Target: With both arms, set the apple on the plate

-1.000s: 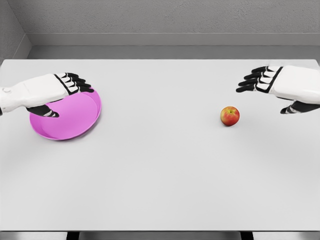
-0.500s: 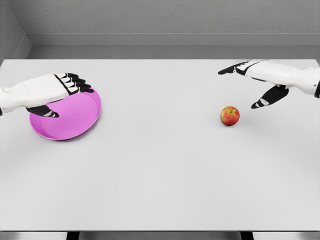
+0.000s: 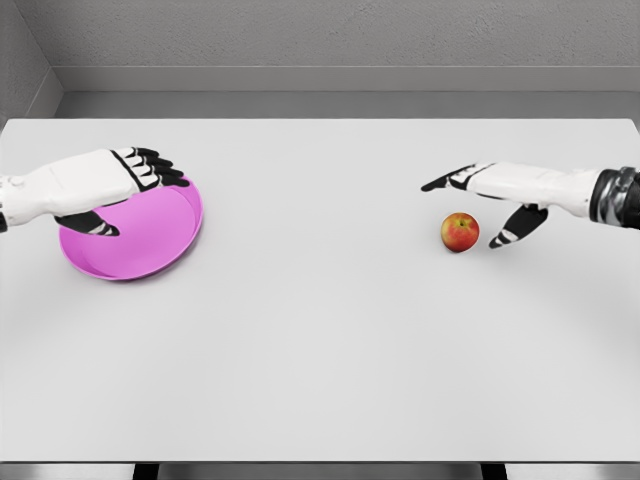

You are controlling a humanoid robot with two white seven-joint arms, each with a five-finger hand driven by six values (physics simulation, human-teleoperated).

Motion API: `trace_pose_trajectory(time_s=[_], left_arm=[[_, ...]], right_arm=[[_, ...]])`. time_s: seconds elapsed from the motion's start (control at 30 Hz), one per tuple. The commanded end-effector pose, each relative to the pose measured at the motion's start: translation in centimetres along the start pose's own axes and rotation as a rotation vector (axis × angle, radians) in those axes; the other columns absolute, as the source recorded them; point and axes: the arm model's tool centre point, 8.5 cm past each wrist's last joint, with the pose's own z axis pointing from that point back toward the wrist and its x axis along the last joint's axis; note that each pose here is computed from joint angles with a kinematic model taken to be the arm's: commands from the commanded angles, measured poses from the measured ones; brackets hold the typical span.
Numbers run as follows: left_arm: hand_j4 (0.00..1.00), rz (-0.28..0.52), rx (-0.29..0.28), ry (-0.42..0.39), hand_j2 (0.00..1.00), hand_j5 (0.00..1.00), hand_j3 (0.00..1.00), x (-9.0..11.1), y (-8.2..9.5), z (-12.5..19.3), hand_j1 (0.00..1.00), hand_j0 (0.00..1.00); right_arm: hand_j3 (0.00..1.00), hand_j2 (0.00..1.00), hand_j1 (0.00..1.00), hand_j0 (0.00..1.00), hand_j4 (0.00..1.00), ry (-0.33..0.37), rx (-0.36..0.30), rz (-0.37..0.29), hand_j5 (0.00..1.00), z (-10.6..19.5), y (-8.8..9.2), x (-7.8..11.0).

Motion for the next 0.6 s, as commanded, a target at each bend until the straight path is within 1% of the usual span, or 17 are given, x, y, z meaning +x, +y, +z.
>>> trace_pose_trajectory(time_s=[0.0,0.13,0.17,0.23,0.3,0.53,0.57], left_arm=[[1.00,0.008,0.001,-0.006,1.00,1.00,1.00,0.1,-0.1,-0.3,1.00,1.00],[1.00,0.007,0.002,-0.006,1.00,1.00,1.00,0.2,0.0,-0.3,1.00,1.00],[1.00,0.007,-0.001,-0.010,1.00,1.00,1.00,0.2,0.0,-0.4,1.00,1.00],[1.00,0.004,-0.004,-0.010,1.00,1.00,1.00,0.2,0.0,-0.4,1.00,1.00],[1.00,0.002,-0.018,-0.003,1.00,1.00,1.00,0.0,0.1,-0.2,1.00,1.00],[1.00,0.002,-0.019,-0.001,1.00,1.00,1.00,0.0,0.1,-0.1,1.00,1.00],[1.00,0.000,-0.019,0.000,1.00,1.00,1.00,-0.1,0.1,-0.1,1.00,1.00]], right_arm=[[1.00,1.00,1.00,1.00,1.00,-0.002,0.016,-0.012,1.00,-0.7,0.7,-0.1],[1.00,1.00,1.00,1.00,1.00,0.011,0.023,-0.013,1.00,-0.7,1.0,-0.5],[1.00,1.00,1.00,1.00,1.00,0.020,0.033,-0.006,1.00,-0.8,1.2,-0.7],[1.00,1.00,1.00,1.00,1.00,0.025,0.038,-0.013,1.00,-0.9,1.5,-1.0],[1.00,1.00,1.00,1.00,1.00,0.027,0.044,-0.018,1.00,-1.0,1.8,-1.2],[1.00,1.00,1.00,1.00,1.00,0.028,0.046,-0.023,1.00,-1.2,2.0,-1.3],[1.00,1.00,1.00,1.00,1.00,0.039,0.052,-0.015,1.00,-1.4,2.2,-1.5]])
